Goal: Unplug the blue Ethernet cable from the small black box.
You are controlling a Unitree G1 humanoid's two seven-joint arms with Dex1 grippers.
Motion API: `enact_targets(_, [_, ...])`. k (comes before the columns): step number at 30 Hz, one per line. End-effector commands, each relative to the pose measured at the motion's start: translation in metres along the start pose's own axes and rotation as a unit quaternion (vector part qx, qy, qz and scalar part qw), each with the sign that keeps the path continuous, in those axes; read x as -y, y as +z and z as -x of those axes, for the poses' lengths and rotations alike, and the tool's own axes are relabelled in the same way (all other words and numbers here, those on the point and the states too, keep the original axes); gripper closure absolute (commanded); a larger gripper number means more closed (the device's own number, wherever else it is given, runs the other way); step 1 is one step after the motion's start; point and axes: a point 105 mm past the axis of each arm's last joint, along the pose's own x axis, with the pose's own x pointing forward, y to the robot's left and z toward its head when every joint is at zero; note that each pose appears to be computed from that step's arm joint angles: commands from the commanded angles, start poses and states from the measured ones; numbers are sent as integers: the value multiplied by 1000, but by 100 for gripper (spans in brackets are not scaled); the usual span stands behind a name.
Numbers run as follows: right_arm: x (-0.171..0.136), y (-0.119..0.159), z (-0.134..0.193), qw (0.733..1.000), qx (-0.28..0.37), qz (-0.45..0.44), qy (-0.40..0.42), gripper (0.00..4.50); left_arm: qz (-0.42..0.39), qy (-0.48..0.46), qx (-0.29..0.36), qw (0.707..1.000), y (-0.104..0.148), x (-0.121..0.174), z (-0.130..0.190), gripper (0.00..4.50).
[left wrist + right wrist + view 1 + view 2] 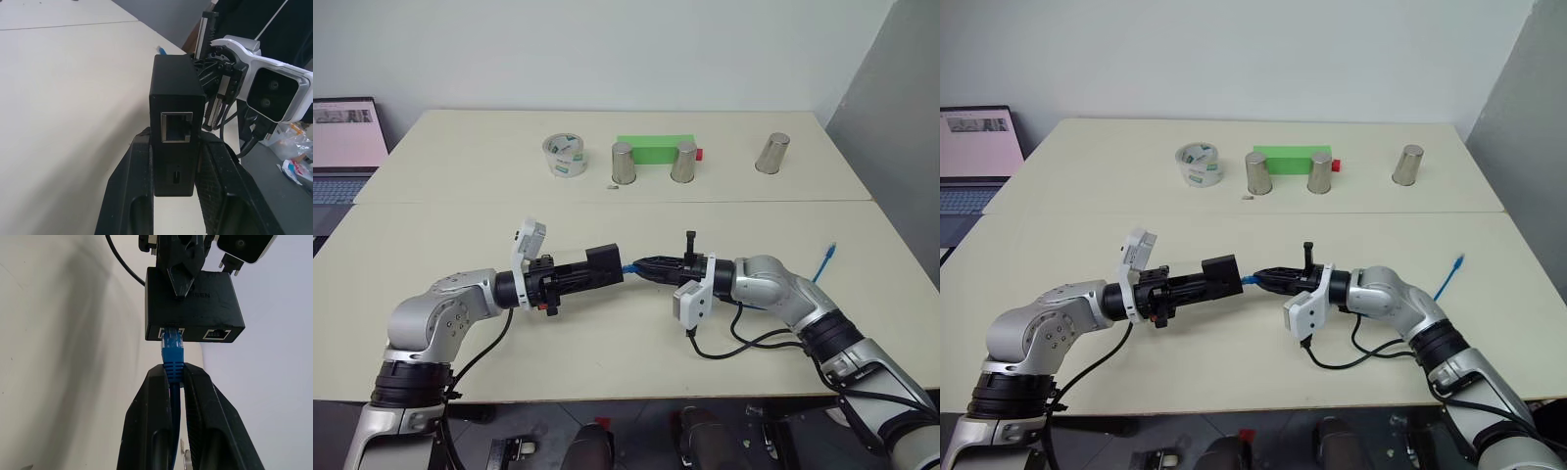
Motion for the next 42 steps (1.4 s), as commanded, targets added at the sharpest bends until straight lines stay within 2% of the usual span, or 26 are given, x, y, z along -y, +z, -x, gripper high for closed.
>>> enact_targets(1, [14,12,4,1000,26,16,-6,308,-24,-2,4,1000,7,0,-1,370])
enact_targets(5, [12,17,13,997,26,-61,28,205,-33,-15,-7,999,6,2,-3,370])
enact_targets(8, [18,22,21,976,18,-215,26,147,-53,-35,-19,998,5,6,-6,370])
enact_targets(10, [21,25,25,937,18,-348,21,139,-73,-53,-30,996,5,9,-8,370])
enact_targets(11, [15,29,28,907,20,-419,42,139,-85,-65,-38,994,5,12,-9,370])
enact_targets(14, [9,43,30,834,27,-545,79,139,-110,-94,-51,988,8,21,-13,370])
enact_targets(18, [11,45,29,800,16,-594,77,139,-129,-113,-56,984,11,28,-19,370])
enact_targets(21, [13,41,27,786,6,-614,68,139,-141,-121,-60,981,13,32,-22,370])
enact_targets(26, [17,33,23,778,-2,-627,52,139,-161,-126,-86,975,5,35,-22,370])
enact_targets(30, [35,37,29,759,28,-650,37,139,-162,-120,-89,976,4,33,-19,370])
enact_targets(34, [22,30,33,754,-4,-654,54,139,-159,-115,-82,977,6,32,-18,370])
enact_targets(42, [9,27,21,739,-19,-670,70,139,-156,-124,-75,977,9,36,-20,370])
